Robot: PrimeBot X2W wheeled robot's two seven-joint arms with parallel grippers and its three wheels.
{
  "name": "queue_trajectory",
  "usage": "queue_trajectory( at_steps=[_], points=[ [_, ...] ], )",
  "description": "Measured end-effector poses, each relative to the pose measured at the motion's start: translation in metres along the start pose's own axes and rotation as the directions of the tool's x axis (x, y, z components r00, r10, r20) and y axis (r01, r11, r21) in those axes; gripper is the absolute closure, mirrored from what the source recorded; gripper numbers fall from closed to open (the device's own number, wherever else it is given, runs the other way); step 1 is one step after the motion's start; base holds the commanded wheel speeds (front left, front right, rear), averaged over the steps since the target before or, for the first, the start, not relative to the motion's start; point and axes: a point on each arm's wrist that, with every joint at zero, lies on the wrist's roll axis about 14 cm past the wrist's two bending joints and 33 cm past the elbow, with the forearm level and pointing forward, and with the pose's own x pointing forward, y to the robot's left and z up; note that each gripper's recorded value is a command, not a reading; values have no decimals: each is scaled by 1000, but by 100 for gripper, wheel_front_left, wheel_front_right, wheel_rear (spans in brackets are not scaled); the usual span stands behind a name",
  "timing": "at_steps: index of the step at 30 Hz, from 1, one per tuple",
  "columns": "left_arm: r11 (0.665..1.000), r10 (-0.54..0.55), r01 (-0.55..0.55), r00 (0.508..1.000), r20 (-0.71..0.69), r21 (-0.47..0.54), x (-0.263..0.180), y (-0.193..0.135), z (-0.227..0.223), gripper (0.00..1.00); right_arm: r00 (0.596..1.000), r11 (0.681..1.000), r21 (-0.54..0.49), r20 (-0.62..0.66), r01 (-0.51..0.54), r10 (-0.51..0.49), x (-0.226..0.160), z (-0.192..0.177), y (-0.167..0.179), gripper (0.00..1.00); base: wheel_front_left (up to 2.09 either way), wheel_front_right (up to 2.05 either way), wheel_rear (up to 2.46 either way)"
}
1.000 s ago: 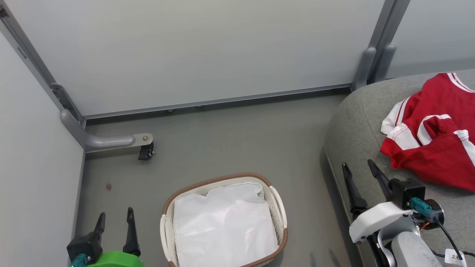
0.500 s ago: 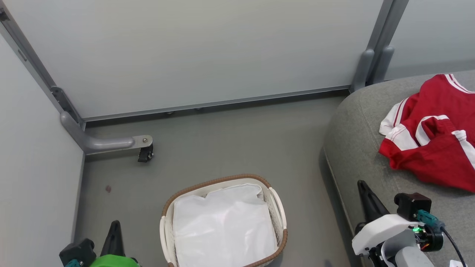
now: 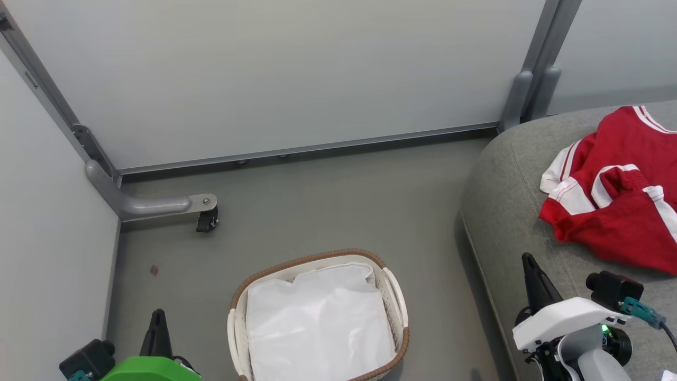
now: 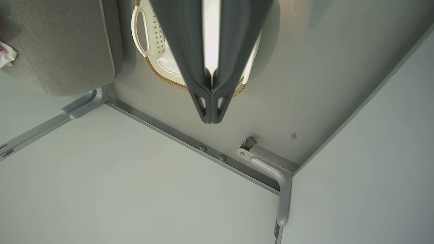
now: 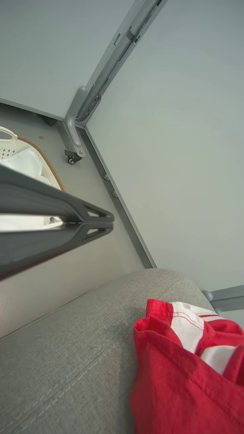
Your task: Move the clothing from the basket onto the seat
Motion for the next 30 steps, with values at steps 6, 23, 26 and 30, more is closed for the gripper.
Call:
queue_trajectory(
  at_steps=[6,23,26,30],
  points=[
    [996,2,-1,1000,11,-93,2,-2,6,100,1000,995,97,5,15,-15,0,4,-3,100,0,0,0],
    [950,-10,19,999,30,-311,8,-8,20,100,999,946,324,16,30,-37,0,13,-7,100,0,0,0],
    [938,-16,26,999,33,-345,8,-10,22,100,999,933,358,18,30,-39,0,15,-8,100,0,0,0],
    [920,-25,39,999,41,-390,10,-13,27,100,999,915,402,19,29,-40,0,17,-8,100,0,0,0]
  ],
)
